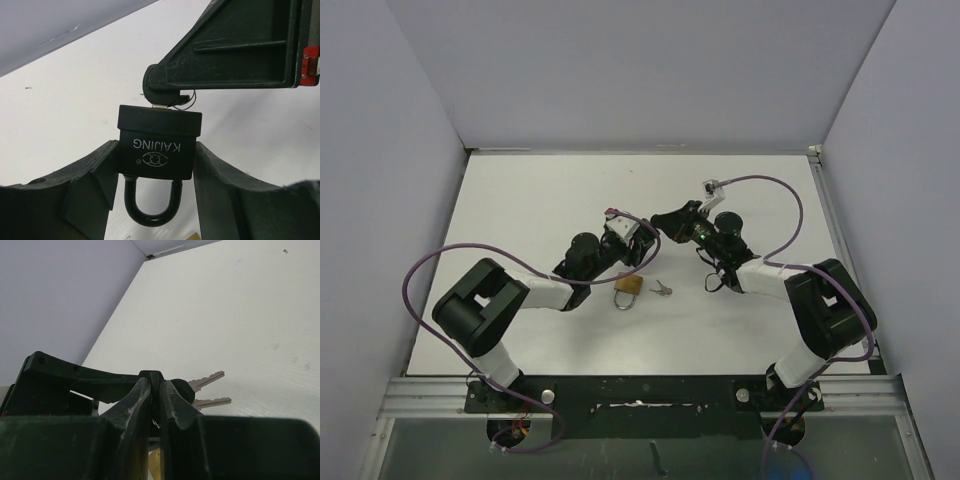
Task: Unlock with the key
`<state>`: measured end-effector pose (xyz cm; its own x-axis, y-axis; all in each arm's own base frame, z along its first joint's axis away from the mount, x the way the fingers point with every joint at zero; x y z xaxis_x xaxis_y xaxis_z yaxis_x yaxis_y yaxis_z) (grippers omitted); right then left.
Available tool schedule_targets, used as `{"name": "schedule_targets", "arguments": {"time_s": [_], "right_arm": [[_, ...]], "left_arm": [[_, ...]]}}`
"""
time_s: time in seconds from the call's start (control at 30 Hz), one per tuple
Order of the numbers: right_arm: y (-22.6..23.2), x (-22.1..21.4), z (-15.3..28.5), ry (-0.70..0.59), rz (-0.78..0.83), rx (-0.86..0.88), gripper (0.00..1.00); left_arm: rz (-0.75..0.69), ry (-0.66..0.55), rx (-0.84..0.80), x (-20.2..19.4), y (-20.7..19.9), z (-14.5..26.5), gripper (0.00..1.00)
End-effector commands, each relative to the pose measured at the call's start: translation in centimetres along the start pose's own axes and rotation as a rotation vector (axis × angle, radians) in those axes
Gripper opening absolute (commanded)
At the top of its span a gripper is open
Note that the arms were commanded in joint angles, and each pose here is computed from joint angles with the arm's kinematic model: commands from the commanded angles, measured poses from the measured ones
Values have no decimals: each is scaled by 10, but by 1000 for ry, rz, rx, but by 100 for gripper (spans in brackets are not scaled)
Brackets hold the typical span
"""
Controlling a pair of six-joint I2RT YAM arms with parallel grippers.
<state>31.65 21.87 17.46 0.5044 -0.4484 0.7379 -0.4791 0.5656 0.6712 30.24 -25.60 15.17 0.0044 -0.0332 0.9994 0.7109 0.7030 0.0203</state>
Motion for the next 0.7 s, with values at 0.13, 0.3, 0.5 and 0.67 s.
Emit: {"name": "schedule_targets", "arguments": {"time_s": [0.13, 0.3, 0.5, 0.67], "right_arm": [[6, -85, 31, 499, -157, 56, 0], [6, -85, 29, 511, -163, 54, 0], [6, -85, 28, 536, -171, 49, 0], [6, -86, 28, 538, -179, 47, 0]], "left_arm": [[16, -695, 149, 153, 19, 12, 0], [29, -682, 164, 148, 20, 11, 0], [58, -659, 182, 139, 21, 11, 0], [74, -638, 219, 131, 22, 10, 0]]}}
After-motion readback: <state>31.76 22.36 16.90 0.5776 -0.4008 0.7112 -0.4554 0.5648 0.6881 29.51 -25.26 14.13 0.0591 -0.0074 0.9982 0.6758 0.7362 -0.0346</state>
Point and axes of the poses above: each gripper's point midway between its finger pads, its own z axis back along the fingers, its own y axis along the line the jaws close on, x = y × z, the point moved 8 cm from there along z, back along the fingers, and after that the axes turned 1 degree about -z, right-handed, at the moved point
